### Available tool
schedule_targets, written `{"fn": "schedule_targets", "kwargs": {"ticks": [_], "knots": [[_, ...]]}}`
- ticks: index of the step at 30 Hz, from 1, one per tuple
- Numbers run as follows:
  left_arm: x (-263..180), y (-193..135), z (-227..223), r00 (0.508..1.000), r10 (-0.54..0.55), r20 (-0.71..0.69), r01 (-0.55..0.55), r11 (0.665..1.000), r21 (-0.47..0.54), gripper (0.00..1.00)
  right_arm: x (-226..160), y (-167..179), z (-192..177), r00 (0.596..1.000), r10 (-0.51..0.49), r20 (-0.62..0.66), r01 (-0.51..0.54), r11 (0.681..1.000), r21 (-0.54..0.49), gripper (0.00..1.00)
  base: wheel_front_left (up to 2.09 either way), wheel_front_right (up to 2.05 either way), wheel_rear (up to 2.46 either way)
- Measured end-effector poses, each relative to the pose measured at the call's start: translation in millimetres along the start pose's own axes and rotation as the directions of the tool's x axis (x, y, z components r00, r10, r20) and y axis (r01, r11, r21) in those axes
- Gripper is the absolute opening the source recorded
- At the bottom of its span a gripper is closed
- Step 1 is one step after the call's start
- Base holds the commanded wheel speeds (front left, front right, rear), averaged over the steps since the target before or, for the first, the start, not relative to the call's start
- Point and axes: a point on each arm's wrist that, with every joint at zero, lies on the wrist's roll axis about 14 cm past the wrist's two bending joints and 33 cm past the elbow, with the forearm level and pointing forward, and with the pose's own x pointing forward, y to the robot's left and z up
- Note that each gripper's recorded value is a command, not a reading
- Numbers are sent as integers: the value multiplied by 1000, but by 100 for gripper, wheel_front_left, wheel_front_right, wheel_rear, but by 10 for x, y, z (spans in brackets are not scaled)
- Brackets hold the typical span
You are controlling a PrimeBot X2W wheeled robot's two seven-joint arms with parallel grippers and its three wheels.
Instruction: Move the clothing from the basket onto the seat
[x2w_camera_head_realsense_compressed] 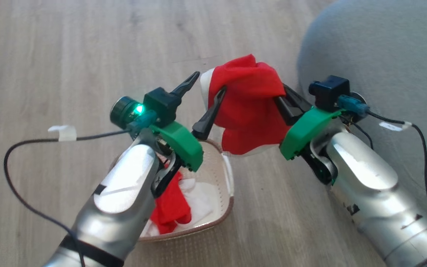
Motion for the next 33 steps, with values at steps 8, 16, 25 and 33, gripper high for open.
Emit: {"fn": "schedule_targets", "kwargs": {"ticks": [8,16,25,33], "knots": [[130,-264,-155,997,-71,-21,71,997,-2,100,-457,-456,143,987,-152,51,152,988,2,0,0,0,0],[248,-617,-239,988,-152,-22,152,988,-38,100,-998,-767,212,954,-289,84,289,957,18,0,0,0,0],[365,-958,-282,973,-230,-16,228,972,-64,100,-1562,-1036,297,894,-429,128,426,903,48,0,0,0,0],[425,-1047,-526,961,-271,-43,265,957,-117,100,-1769,-1275,306,848,-510,143,513,858,19,0,0,0,0]]}}
